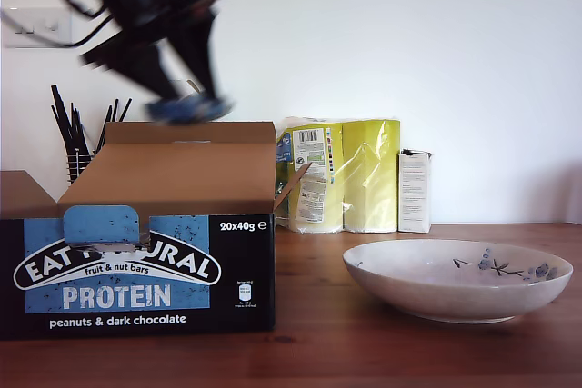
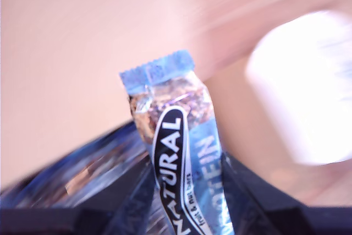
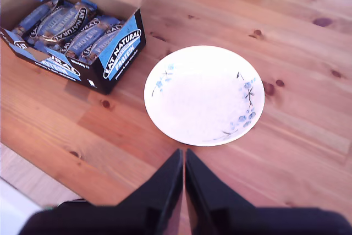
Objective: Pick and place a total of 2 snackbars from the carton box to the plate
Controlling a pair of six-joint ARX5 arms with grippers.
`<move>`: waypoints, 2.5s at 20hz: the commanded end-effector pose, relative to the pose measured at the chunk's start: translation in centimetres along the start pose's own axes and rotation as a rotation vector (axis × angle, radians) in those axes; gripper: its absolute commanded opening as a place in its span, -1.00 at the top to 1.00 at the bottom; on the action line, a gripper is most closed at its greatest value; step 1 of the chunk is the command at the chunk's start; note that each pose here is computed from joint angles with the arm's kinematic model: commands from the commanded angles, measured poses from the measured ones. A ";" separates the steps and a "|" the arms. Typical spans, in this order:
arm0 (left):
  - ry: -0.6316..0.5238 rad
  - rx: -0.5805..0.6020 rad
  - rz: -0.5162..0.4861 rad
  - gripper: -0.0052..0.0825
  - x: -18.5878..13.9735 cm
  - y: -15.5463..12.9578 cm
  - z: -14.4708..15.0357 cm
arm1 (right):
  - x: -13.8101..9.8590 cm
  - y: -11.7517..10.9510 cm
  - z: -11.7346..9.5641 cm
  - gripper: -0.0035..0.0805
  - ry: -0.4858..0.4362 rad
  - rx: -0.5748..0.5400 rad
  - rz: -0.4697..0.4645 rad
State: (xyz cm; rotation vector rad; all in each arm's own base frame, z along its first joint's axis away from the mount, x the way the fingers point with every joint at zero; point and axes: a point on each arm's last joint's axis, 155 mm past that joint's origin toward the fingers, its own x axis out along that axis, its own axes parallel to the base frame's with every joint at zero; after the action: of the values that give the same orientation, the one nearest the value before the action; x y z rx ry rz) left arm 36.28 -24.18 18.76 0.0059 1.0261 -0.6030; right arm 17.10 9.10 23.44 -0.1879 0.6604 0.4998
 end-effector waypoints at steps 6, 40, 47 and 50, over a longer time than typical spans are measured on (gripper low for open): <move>-0.196 0.220 -0.187 0.32 1.3 -11.0 3.3 | -1.6 0.3 -1.8 0.95 0.022 0.002 0.005; -0.209 0.436 -0.203 0.50 16.6 -19.5 -0.5 | -3.0 0.7 -1.2 0.95 -0.064 0.015 0.018; -0.136 0.419 -0.166 0.94 7.0 -17.6 0.0 | -3.1 0.7 -0.5 0.95 -0.091 -0.011 0.015; -0.048 0.386 -0.040 0.94 3.9 -12.9 -1.2 | -3.1 0.7 0.0 0.95 -0.109 -0.015 0.014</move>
State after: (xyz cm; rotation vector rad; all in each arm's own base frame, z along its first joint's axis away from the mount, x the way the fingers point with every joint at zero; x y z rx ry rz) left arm 30.21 -37.93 21.78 0.2665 0.7612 -0.8771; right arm 14.67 8.35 24.57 -0.1703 0.5845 0.5164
